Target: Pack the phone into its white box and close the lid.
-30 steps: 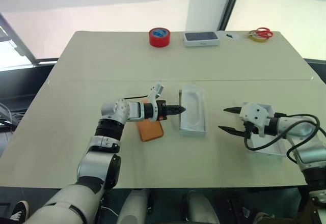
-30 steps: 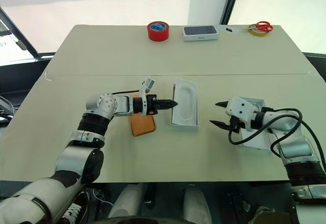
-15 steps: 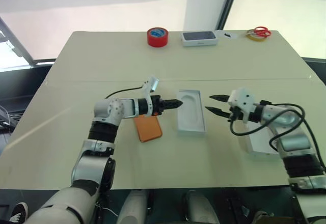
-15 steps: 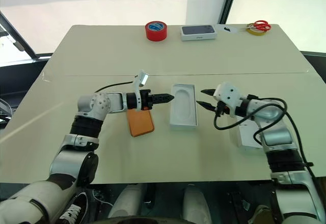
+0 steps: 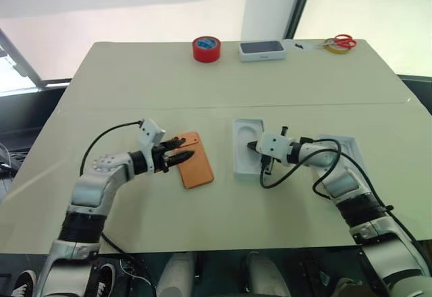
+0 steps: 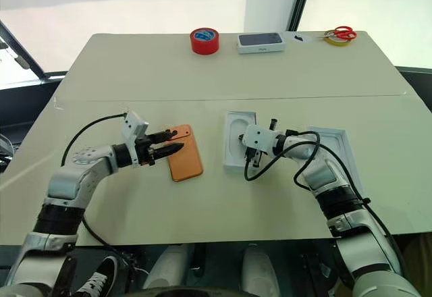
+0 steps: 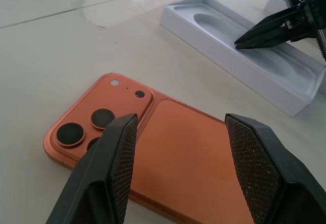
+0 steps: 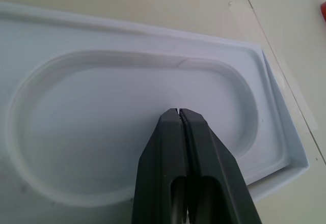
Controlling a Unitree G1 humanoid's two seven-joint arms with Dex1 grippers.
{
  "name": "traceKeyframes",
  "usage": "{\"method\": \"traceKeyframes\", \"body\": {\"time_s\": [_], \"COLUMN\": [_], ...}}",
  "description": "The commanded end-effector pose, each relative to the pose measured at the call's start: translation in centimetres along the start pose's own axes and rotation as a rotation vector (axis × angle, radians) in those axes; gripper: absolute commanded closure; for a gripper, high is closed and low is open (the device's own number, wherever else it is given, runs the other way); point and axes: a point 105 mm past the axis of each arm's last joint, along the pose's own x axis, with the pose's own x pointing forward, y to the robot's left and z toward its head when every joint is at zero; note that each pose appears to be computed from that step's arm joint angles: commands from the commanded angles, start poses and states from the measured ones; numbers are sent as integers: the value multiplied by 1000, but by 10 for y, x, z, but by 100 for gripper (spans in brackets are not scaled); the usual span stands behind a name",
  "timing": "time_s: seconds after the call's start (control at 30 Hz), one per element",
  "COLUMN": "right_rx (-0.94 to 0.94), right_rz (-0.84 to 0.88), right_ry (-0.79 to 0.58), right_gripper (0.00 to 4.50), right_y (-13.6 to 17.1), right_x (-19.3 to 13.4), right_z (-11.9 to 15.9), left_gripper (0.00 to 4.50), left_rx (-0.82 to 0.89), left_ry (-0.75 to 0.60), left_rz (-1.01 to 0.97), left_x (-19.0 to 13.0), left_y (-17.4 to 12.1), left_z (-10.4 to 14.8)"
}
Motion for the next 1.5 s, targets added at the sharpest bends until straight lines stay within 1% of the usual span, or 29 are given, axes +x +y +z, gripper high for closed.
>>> {"method": "traceKeyframes", "body": {"time_s": [0.03, 0.23, 0.33, 0.4, 0.43, 0.53, 0.63, 0.73, 0.77, 0.83, 0.9, 0.97, 1.07, 1.13, 1.2, 1.3, 1.4, 1.5], "right_rx": [-73, -86, -81, -42, -52, -26, 2, 11, 12, -14, -66, -94, -88, -106, -96, -148, -127, -138], "right_rz": [62, 73, 74, 56, 50, -11, -48, -25, -14, 15, 44, 75, 148, 189, 230, 268, 290, 328], "right_ry": [50, 11, -42, -75, -81, -137, -218, -303, -314, -304, -253, -191, -145, -142, -117, -54, -72, -75], "right_gripper": [445, 445, 445, 445, 445, 445, 445, 445, 445, 445, 445, 445, 445, 445, 445, 445, 445, 445], "right_y": [5, -1, -1, -2, -3, -19, -33, -34, -31, -24, -16, -10, 0, 5, 8, 12, 18, 28], "right_x": [-2, 2, 5, 8, 9, 9, 9, 15, 20, 31, 41, 49, 54, 54, 57, 62, 69, 72], "right_z": [-4, 11, 22, 28, 30, 44, 65, 91, 98, 105, 103, 98, 96, 97, 95, 85, 89, 90], "left_gripper": [161, 161, 161, 161, 161, 161, 161, 161, 161, 161, 161, 161, 161, 161, 161, 161, 161, 161], "left_rx": [25, -9, -78, -167, -209, -394, -564, -654, -693, -723, -728, -781, -762, -782, -806, -836, -848, -862], "left_ry": [-46, -41, -46, -34, -29, -44, -46, -43, -50, -40, -5, 11, 91, 94, 115, 132, 136, 198], "left_rz": [-19, -15, -28, -27, -21, 17, 100, 113, 112, 133, 165, 197, 199, 204, 229, 233, 199, 182], "left_x": [-12, -16, -16, -20, -22, -37, -51, -57, -57, -54, -48, -39, -31, -29, -28, -20, -9, 2], "left_y": [-7, -12, -14, -11, -9, -1, 12, 11, 10, 7, 4, 1, -11, -14, -14, -18, -25, -33], "left_z": [14, 11, 12, 9, 8, 10, 5, -1, -3, -8, -14, -18, -25, -28, -36, -43, -40, -46]}}
